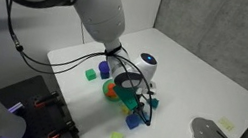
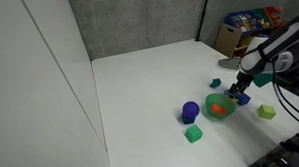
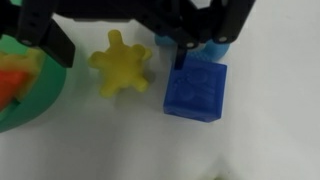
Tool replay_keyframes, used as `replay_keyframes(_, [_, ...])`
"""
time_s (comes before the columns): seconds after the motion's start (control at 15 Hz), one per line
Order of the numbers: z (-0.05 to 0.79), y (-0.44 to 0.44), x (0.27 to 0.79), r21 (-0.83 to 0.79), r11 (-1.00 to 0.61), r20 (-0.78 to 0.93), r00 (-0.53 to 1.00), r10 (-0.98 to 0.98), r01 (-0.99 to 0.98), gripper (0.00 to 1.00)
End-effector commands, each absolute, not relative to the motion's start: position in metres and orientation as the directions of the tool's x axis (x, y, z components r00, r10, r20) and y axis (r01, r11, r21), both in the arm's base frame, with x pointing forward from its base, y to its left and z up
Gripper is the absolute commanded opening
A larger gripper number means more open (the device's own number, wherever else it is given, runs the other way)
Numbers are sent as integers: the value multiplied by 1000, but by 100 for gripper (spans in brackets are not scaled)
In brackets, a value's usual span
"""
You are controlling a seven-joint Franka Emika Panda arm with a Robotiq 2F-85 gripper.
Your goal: Put the orange toy in the green bowl
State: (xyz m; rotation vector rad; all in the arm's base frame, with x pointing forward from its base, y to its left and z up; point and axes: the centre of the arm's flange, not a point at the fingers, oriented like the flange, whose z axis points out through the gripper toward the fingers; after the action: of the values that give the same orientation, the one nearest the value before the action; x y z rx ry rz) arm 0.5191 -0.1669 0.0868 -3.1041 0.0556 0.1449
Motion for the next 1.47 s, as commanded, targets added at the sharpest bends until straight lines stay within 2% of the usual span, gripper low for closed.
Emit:
replay_keyframes(0.0, [79, -167, 526, -40, -999, -86, 996, -21, -25, 100])
replay_keyframes(1.33, [53, -141, 532, -12, -996, -60, 995, 85, 85, 100])
replay_keyframes(1.4, [53, -142, 531, -10, -996, -63, 994, 88, 87, 75])
